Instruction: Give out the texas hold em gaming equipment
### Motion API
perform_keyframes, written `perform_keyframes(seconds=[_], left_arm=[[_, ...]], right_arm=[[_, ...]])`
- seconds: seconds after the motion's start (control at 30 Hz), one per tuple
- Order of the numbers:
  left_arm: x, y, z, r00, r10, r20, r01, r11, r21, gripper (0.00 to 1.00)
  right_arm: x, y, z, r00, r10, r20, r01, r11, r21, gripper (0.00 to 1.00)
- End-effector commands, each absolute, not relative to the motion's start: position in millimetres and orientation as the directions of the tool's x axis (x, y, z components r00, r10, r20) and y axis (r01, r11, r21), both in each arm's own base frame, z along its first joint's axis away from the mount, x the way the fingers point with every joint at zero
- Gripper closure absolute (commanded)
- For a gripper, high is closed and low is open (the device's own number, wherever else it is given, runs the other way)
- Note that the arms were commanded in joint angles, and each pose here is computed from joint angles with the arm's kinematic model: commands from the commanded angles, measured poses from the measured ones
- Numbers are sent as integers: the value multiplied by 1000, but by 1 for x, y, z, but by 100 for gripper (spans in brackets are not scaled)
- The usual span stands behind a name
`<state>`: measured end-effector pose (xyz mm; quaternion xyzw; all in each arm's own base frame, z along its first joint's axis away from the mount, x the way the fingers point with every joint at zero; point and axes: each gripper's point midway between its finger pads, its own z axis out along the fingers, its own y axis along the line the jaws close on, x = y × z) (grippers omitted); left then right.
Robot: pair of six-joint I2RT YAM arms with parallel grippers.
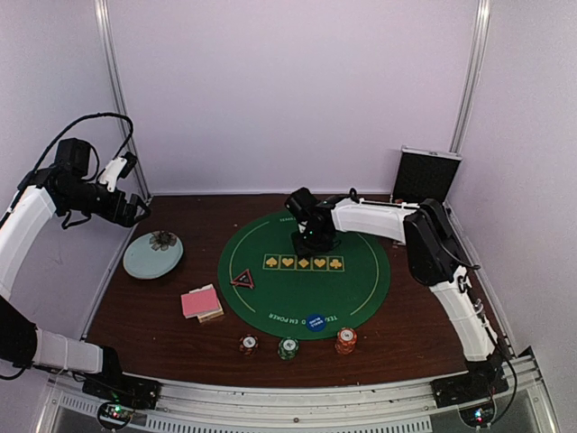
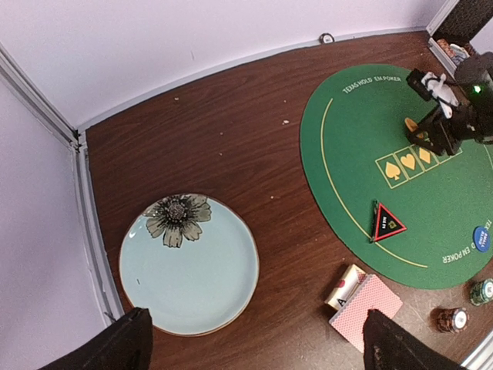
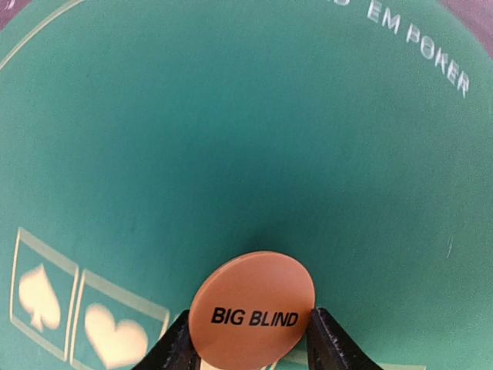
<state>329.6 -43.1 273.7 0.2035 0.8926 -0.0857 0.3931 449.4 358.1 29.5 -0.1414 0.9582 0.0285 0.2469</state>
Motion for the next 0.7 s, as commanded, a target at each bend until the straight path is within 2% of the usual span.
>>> perform_keyframes(seconds=[0.0, 0.27, 0.57, 0.67], left_arm=[[331, -40, 278, -599, 313, -737, 435, 900, 29, 2], [333, -40, 274, -606, 316, -730, 438, 898, 25, 2], [335, -41, 274, -612, 303, -730, 436, 900, 8, 3], [334, -43, 275, -613, 299, -731, 437, 899, 1, 2]], right_arm=[[502, 322, 12, -835, -227, -500, -205, 974, -99, 52], [554, 314, 39, -793, -159, -588, -168, 985, -40, 53], [545, 344, 62, -765, -237, -599, -327, 944, 45, 41], [539, 347, 68, -771, -238, -591, -342, 937, 69, 34]])
